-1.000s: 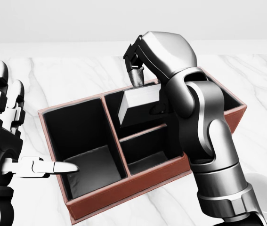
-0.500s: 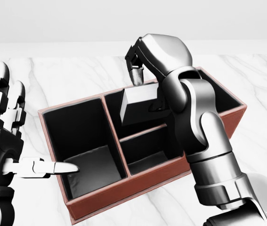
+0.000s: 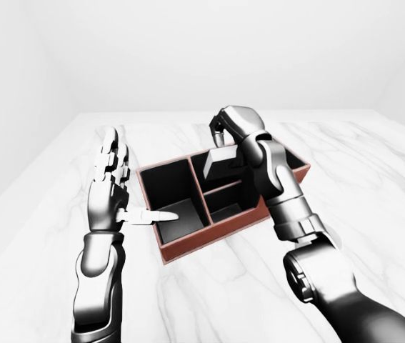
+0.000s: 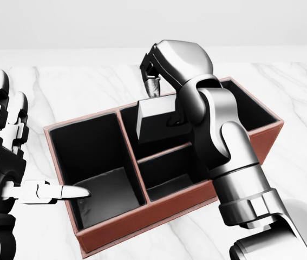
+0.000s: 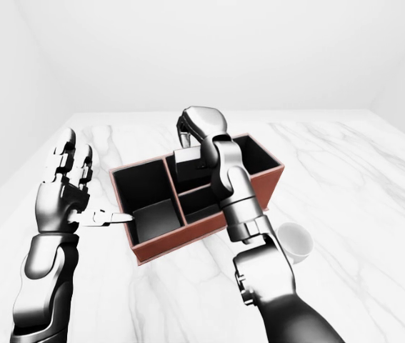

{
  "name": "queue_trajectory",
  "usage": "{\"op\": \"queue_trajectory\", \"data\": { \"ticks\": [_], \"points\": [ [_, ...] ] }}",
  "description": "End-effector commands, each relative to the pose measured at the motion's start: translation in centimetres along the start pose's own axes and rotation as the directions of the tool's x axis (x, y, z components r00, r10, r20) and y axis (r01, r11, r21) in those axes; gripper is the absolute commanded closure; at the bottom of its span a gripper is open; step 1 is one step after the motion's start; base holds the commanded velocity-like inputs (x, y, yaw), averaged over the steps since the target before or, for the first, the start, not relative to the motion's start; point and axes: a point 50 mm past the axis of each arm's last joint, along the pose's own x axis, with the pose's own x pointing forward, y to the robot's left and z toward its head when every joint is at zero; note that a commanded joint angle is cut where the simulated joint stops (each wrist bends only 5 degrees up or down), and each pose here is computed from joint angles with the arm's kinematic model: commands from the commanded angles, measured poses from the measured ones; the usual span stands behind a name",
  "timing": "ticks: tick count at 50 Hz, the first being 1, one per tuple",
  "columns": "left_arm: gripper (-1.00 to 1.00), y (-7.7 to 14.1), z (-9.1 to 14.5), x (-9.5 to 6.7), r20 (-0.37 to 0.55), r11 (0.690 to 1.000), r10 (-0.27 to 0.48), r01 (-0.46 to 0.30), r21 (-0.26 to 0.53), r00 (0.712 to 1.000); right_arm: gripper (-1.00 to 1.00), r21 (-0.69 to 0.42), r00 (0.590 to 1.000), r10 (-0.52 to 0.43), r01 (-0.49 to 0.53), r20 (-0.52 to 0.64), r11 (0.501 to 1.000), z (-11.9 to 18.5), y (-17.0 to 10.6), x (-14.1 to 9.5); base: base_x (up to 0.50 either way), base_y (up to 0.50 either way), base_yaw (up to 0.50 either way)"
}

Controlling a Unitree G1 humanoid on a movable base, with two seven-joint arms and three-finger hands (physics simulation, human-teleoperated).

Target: Pick up the book and place it in the front compartment of the caddy.

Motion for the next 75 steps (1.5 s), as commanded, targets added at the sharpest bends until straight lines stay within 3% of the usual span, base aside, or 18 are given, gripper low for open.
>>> {"op": "queue_trajectory", "data": {
  "ticks": [1, 75],
  "points": [
    [-1.00, 0.0, -0.1, 0.0, -0.004, 1.000, 0.001, -0.001, -0.001, 1.000, 1.00, -0.013, 1.000, -0.031, 0.031, 0.003, 0.999, 0.2, -0.3, 0.5, 0.00, 0.00, 0.00],
    [-1.00, 0.1, 0.2, 0.1, 0.008, 1.000, 0.003, -0.003, -0.004, 1.000, 1.00, -0.014, 0.999, -0.041, 0.041, 0.002, 0.999, 0.2, 1.7, 2.5, 0.00, 0.00, 0.00]
  ]
}}
